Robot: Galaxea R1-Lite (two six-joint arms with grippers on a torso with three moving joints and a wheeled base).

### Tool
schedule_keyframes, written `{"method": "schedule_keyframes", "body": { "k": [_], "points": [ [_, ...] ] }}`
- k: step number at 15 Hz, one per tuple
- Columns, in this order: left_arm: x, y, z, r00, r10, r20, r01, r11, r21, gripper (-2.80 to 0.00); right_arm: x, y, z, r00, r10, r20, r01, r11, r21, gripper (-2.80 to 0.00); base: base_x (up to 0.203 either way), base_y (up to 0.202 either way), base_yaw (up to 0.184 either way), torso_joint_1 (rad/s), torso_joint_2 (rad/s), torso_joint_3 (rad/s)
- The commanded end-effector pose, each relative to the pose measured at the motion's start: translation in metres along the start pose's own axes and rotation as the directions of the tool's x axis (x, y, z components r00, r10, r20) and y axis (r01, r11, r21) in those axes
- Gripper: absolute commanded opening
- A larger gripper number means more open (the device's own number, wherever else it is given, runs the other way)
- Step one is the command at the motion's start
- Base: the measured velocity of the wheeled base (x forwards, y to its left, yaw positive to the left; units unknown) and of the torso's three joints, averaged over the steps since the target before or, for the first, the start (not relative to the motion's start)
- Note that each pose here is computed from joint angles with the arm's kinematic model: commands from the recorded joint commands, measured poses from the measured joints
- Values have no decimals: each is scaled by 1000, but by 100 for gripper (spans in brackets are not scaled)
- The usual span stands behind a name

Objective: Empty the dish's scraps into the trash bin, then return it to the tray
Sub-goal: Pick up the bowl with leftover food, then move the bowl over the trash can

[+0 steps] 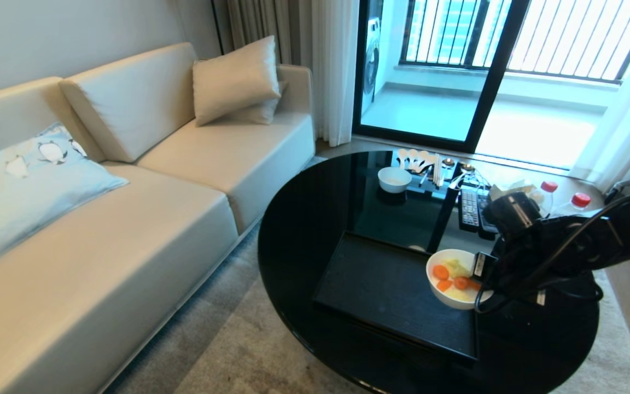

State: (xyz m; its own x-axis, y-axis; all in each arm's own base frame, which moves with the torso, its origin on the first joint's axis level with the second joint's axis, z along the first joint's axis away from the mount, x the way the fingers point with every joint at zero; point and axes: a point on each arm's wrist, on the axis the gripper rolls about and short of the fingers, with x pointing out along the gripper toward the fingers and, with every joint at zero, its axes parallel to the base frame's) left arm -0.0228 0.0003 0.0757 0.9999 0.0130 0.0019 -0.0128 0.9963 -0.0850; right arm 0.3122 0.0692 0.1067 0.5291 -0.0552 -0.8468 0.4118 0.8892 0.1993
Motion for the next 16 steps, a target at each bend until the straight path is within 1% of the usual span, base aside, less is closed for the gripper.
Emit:
{"method": "schedule_keyframes", "body": {
  "k": [1,6,9,11,13,16],
  "points": [
    [0,0,0,1000,1,0,-1,1000,-1,-280,-40,-13,-5,998,39,50,-40,999,30,-280,0,0,0,0,0,0],
    [0,0,0,1000,1,1,-1,1000,-1,-280,-90,-54,-41,996,50,74,-54,997,60,-280,0,0,0,0,0,0],
    [0,0,0,1000,1,1,-1,1000,-1,-280,-113,-83,-65,995,34,90,-42,995,87,-280,0,0,0,0,0,0],
    [0,0,0,1000,1,1,-1,1000,-1,-280,-124,-99,-80,995,4,104,-14,995,99,-280,0,0,0,0,0,0],
    [0,0,0,1000,1,1,-1,1000,-1,-280,-127,-114,-98,996,-23,88,15,995,98,-280,0,0,0,0,0,0],
    [0,0,0,1000,1,1,-1,1000,-1,-280,-130,-124,-108,995,-36,92,25,993,115,-280,0,0,0,0,0,0]
  ]
}}
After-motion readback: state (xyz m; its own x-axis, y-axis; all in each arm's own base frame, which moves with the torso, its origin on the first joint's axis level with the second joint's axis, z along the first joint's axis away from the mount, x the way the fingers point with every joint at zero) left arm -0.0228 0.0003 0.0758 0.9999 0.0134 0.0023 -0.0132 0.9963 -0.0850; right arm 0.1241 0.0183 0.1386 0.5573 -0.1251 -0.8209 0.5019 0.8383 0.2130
